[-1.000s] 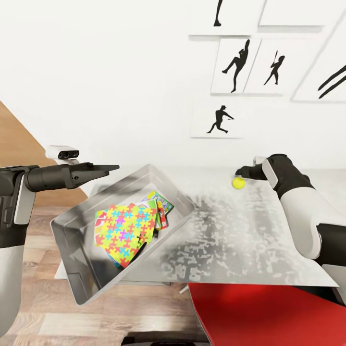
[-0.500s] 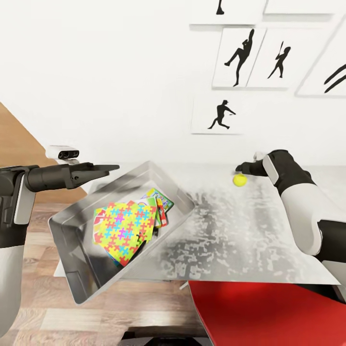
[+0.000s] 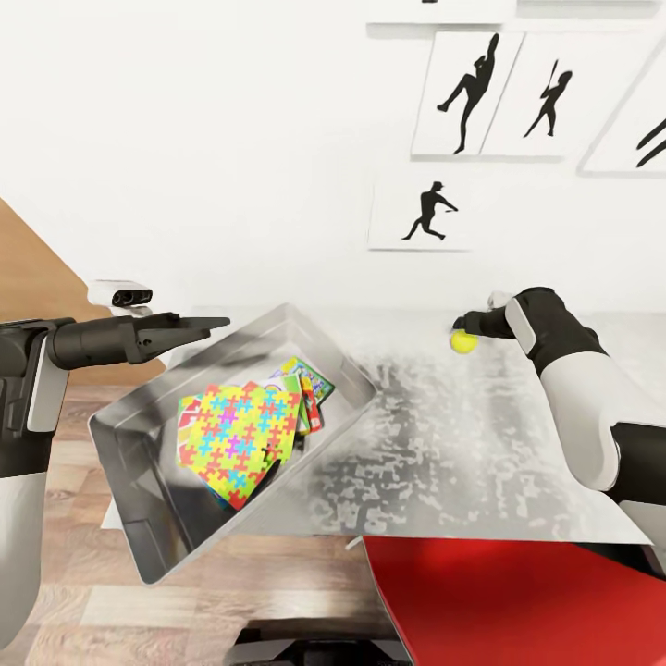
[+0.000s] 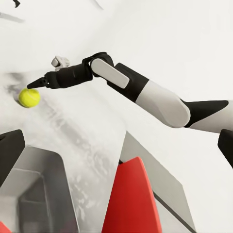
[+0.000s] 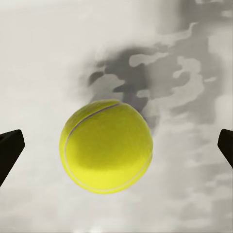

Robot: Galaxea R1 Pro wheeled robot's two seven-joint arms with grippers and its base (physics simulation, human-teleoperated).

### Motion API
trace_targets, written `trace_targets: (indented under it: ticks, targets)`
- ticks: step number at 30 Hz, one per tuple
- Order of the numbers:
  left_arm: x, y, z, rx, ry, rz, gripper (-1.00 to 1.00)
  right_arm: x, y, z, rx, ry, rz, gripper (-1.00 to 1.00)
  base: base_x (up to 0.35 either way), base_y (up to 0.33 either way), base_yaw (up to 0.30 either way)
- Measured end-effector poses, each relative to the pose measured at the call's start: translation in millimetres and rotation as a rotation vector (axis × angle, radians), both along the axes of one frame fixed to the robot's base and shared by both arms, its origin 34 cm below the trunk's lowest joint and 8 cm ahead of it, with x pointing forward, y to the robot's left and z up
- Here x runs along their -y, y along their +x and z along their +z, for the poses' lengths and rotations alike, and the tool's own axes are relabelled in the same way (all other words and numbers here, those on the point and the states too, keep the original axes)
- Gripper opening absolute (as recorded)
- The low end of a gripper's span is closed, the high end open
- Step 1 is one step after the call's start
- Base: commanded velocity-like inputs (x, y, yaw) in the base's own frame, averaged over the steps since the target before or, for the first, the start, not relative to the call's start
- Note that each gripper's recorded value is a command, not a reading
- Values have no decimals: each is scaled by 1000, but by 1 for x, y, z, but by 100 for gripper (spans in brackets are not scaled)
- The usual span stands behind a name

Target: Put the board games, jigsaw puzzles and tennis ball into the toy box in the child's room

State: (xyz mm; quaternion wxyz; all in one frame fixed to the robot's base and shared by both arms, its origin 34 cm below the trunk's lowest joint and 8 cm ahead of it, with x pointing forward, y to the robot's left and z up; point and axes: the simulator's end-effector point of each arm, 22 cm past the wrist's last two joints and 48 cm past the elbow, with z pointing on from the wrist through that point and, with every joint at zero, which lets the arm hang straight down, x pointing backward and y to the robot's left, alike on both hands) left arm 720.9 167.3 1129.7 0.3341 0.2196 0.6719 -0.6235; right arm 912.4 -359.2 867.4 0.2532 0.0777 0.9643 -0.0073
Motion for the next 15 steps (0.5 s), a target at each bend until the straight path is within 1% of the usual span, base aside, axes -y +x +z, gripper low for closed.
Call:
trace_targets:
  ticks: [15]
  targets:
    - [0, 3, -15, -25, 0, -1, 100, -1, -4, -20, -27, 1, 1, 100, 0, 0, 0]
